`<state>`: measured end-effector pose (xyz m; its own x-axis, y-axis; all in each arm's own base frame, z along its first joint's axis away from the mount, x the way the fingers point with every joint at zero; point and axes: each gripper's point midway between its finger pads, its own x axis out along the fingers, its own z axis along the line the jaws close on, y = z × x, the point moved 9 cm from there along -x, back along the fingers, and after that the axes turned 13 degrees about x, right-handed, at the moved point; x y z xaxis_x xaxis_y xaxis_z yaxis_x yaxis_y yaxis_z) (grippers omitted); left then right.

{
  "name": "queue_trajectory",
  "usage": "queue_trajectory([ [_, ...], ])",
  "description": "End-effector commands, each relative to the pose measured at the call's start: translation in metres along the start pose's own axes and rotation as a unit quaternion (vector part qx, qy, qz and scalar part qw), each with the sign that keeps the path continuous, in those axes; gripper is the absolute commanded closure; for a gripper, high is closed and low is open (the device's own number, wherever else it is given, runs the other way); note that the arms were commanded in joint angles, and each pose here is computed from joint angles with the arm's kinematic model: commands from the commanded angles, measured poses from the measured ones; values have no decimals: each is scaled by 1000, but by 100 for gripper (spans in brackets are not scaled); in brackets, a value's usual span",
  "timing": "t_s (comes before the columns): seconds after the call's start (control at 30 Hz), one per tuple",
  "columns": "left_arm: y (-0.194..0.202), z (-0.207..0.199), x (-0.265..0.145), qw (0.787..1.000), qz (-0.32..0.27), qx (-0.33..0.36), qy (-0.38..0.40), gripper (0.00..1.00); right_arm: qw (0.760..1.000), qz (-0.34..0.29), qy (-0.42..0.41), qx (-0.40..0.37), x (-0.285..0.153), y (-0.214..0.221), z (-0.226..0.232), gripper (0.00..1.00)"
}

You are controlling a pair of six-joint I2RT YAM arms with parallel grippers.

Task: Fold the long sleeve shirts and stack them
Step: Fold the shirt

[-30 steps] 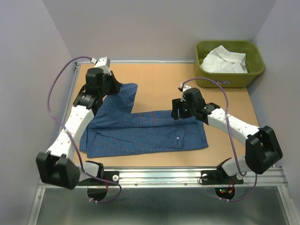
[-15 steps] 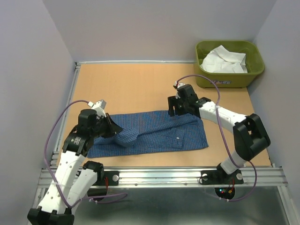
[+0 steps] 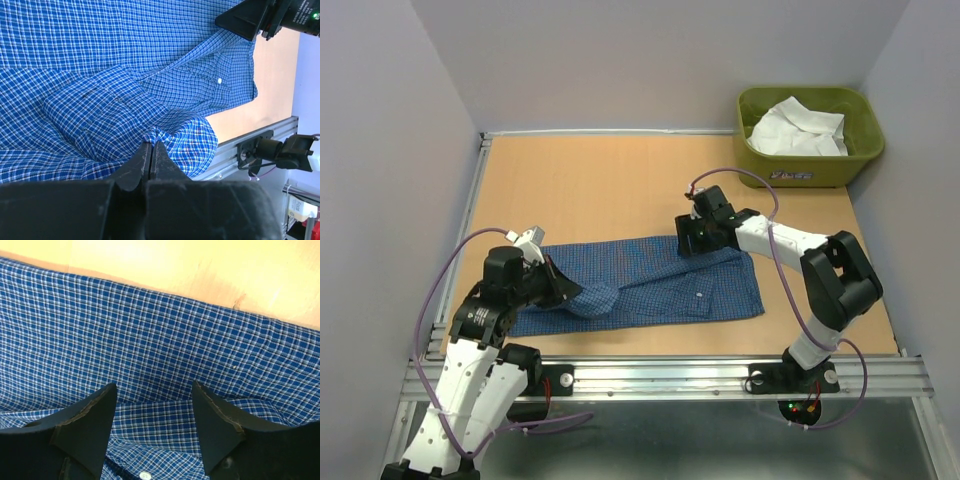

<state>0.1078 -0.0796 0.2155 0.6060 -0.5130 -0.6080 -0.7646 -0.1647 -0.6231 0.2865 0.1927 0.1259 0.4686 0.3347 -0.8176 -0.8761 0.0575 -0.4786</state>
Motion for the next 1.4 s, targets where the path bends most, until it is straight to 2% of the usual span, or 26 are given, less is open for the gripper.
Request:
queue_trajectory([
  [0.0,5,0,-4,1000,9,8,8,100,1000,13,-7,-17,2,1,3,33],
  [0.37,9,-2,-10,1000,4,10,16,100,999,30,14,-32,-15,7,-1,37],
  [1.03,9,0,-5,1000,4,6,12,100,995,85,42,7,-52,60,-24,38],
  [1.17,9,0,-4,1000,5,6,13,100,996,71,45,6,-61,50,-18,38],
  [1.37,9,0,-5,1000,6,7,13,100,999,0,45,6,-79,7,2,37],
])
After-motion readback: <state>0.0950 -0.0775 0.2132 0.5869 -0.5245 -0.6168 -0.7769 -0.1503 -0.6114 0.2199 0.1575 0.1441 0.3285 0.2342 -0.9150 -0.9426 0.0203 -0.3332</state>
